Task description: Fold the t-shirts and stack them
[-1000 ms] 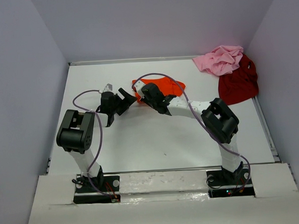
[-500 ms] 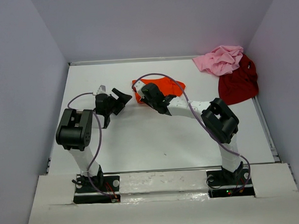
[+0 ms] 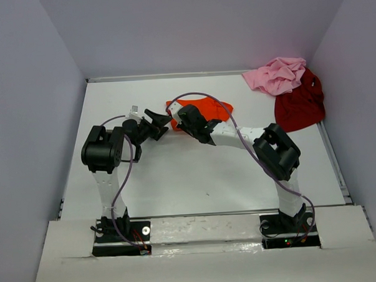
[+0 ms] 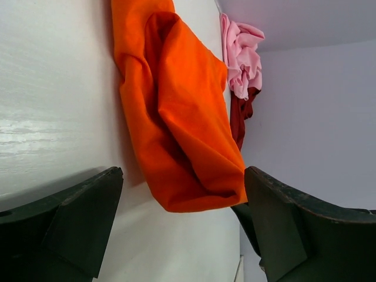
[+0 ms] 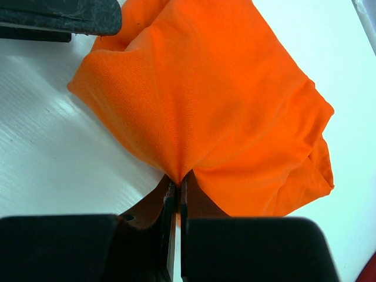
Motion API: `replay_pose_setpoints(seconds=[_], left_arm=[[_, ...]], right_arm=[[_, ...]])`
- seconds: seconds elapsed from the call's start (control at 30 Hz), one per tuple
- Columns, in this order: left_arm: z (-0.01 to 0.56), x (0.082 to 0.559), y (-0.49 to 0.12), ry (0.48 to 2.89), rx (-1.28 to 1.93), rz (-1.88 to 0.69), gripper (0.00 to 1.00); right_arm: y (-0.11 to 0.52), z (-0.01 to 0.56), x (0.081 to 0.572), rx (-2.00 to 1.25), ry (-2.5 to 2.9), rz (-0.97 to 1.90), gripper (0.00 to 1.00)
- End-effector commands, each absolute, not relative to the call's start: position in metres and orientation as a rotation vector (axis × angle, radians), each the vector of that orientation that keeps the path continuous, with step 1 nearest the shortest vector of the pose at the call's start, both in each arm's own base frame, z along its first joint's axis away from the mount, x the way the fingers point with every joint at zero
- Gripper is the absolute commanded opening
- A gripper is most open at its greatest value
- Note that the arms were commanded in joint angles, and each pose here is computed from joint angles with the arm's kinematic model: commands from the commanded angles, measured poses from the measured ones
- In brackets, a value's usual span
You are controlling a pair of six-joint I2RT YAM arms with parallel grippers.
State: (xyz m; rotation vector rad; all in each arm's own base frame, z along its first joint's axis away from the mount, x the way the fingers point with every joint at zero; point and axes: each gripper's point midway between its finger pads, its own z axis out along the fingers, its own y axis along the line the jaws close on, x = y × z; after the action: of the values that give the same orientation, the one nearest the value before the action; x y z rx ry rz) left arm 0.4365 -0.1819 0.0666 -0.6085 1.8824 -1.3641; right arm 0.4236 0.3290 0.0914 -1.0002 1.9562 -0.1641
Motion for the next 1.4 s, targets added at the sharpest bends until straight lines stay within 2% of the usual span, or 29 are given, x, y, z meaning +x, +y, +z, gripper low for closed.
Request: replay_pose_setpoints(seconds=[0.0, 0.4, 0.6, 0.9, 1.13, 1.37], left_arm=[[0.056, 0.436, -0.188, 1.910, -0.610, -1.410, 0.98], [0.055, 0.452, -0.199, 1.904, -0.622, -1.476, 0.98], [0.042, 0.453, -0.196, 2.099, -0.597, -1.203, 0.98], [0.044, 0.441, -0.186, 2.201, -0.537, -0.971, 0.98], [0.029, 0.438, -0.196, 2.246, -0.536, -0.988, 0.98], [0.034, 0.449, -0.210, 2.187, -0.534, -1.088, 0.98]], right_arm=[[0.334, 0.101, 0.427, -0.995, 1.931, -0.150, 0.00], [0.336, 0.096, 0.425, -1.008, 1.941, -0.141, 0.00], [0.336, 0.094, 0.426, -1.007, 1.943, -0.145, 0.00], [0.337, 0.096, 0.426, -1.004, 1.939, -0.134, 0.00], [0.339, 0.097, 0.425, -1.001, 1.941, -0.122, 0.00], [0.339, 0.100, 0.423, -1.003, 1.937, -0.112, 0.00]])
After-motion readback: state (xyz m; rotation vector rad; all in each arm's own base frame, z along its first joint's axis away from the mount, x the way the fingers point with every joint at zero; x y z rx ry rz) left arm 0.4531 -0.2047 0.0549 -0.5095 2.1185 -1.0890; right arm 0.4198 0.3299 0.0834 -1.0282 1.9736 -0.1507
